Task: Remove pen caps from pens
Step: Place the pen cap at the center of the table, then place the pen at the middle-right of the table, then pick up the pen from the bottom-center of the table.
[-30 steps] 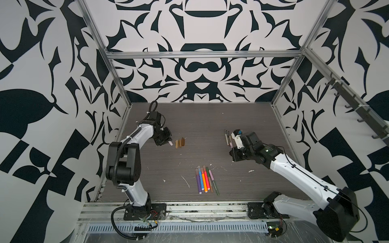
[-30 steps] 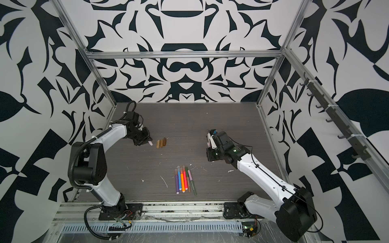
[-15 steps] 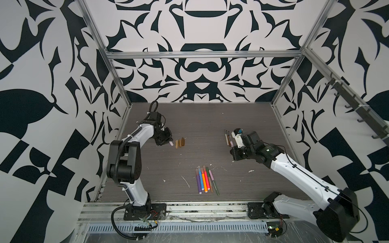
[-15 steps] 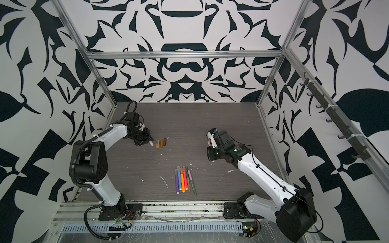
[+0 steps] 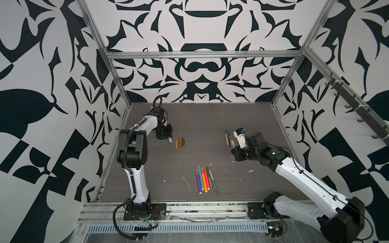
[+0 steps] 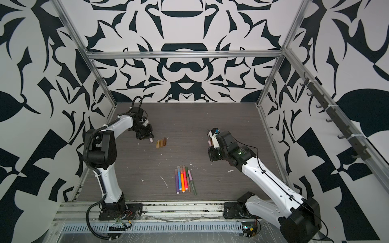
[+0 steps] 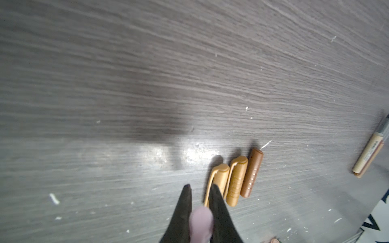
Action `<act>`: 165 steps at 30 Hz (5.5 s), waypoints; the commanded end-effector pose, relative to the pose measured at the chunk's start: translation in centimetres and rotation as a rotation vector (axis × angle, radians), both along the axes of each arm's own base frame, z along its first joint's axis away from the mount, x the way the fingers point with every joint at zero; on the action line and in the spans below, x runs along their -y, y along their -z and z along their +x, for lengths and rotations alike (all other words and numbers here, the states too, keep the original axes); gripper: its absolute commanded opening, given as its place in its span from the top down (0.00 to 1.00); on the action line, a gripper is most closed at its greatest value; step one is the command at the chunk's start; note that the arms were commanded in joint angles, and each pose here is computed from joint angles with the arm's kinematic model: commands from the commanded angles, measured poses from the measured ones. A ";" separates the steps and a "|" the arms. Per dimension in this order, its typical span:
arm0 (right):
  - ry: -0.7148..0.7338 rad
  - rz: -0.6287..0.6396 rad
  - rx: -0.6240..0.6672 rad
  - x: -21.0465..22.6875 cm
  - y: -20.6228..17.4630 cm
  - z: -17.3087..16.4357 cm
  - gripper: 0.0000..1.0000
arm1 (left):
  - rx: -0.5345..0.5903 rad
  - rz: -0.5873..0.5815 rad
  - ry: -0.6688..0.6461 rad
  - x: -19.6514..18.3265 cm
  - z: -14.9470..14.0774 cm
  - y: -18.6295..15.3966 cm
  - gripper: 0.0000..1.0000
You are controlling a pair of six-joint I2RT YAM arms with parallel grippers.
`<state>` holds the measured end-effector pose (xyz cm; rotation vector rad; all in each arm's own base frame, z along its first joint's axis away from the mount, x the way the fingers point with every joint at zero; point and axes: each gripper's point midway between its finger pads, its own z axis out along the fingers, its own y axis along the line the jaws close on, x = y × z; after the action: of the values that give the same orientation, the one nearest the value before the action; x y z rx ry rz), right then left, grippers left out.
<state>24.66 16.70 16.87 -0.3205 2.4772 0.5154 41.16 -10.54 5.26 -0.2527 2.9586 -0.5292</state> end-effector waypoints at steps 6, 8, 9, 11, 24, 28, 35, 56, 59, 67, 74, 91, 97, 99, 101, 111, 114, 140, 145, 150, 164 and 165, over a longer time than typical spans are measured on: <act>0.007 0.001 0.035 0.2 -1.2 0.4 1.00 | -0.090 0.019 0.061 -0.1 -2.4 1.2 0.97; 0.008 0.000 0.034 0.3 -1.3 0.4 1.00 | -0.094 0.017 0.066 0.1 -2.5 1.4 0.94; 0.007 -0.001 0.034 0.3 -1.2 0.4 1.00 | -0.094 0.010 0.065 0.3 -2.5 1.4 0.94; 0.005 -0.001 0.031 0.3 -1.2 0.3 1.00 | -0.094 0.003 0.066 0.6 -2.4 1.5 0.93; -0.001 0.000 0.034 0.2 -1.4 0.3 1.00 | -0.123 -0.001 0.086 2.1 -3.1 2.9 0.90; -0.001 0.000 0.031 0.2 -1.3 0.3 1.00 | -0.126 -0.001 0.081 2.1 -3.0 3.0 0.85; -0.006 -0.001 0.034 0.2 -1.4 0.3 1.00 | -0.125 -0.001 0.076 2.3 -2.9 2.9 0.70; -0.021 -0.064 0.006 2.1 -1.6 3.0 1.00 | 0.001 -0.081 -0.013 3.6 -0.1 -2.2 0.63; -0.008 0.006 -0.076 3.2 -0.5 5.2 1.00 | 0.074 -0.105 -0.053 3.6 0.7 -5.5 0.61; 0.040 0.077 -0.148 5.4 3.5 12.8 1.00 | 0.246 -0.219 -0.140 4.1 0.3 -12.3 0.60; 0.035 0.134 -0.206 6.4 6.5 15.8 1.00 | 0.279 -0.270 -0.157 4.2 -1.2 -14.1 0.60; 0.123 0.192 -0.354 6.2 12.1 14.3 1.00 | 0.250 -0.265 -0.158 3.4 -4.6 -13.5 0.60; 0.138 0.211 -0.403 6.0 13.3 13.9 1.00 | 0.258 -0.260 -0.152 3.3 -4.6 -14.0 0.60; 0.142 0.216 -0.425 5.9 13.7 13.6 1.00 | 0.261 -0.258 -0.152 3.2 -4.6 -14.1 0.60; 0.148 0.215 -0.434 6.0 14.1 13.4 0.98 | 0.261 -0.257 -0.153 3.0 -4.7 -14.2 0.60; 0.179 0.183 -0.432 6.6 14.7 13.5 0.78 | 0.270 -0.251 -0.162 2.4 -5.7 -14.6 0.60; 0.185 0.177 -0.425 6.7 14.6 13.6 0.73 | 0.277 -0.255 -0.166 2.3 -6.0 -14.7 0.60; -0.035 0.020 -0.242 -0.8 6.7 0.0 0.76 | 0.286 -0.229 -0.208 2.8 -4.7 -13.8 0.60; -0.092 -0.024 -0.193 -3.3 7.8 -7.6 0.75 | 0.267 -0.205 -0.235 2.3 -5.1 -13.4 0.60; -0.136 -0.057 -0.194 -4.3 10.2 -12.3 0.75 | 0.211 -0.243 -0.285 2.5 -6.9 -12.7 0.60; -0.041 -0.122 -0.213 -8.7 12.0 -14.4 0.75 | 0.176 -0.382 -0.204 5.4 -11.9 -13.9 0.59; -0.045 -0.130 -0.219 -9.0 12.1 -14.5 0.75 | 0.183 -0.372 -0.189 5.6 -12.1 -14.1 0.59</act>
<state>9.23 23.94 3.61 -0.4849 2.7636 0.3973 29.98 -15.18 17.91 -0.5847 2.6156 -1.0023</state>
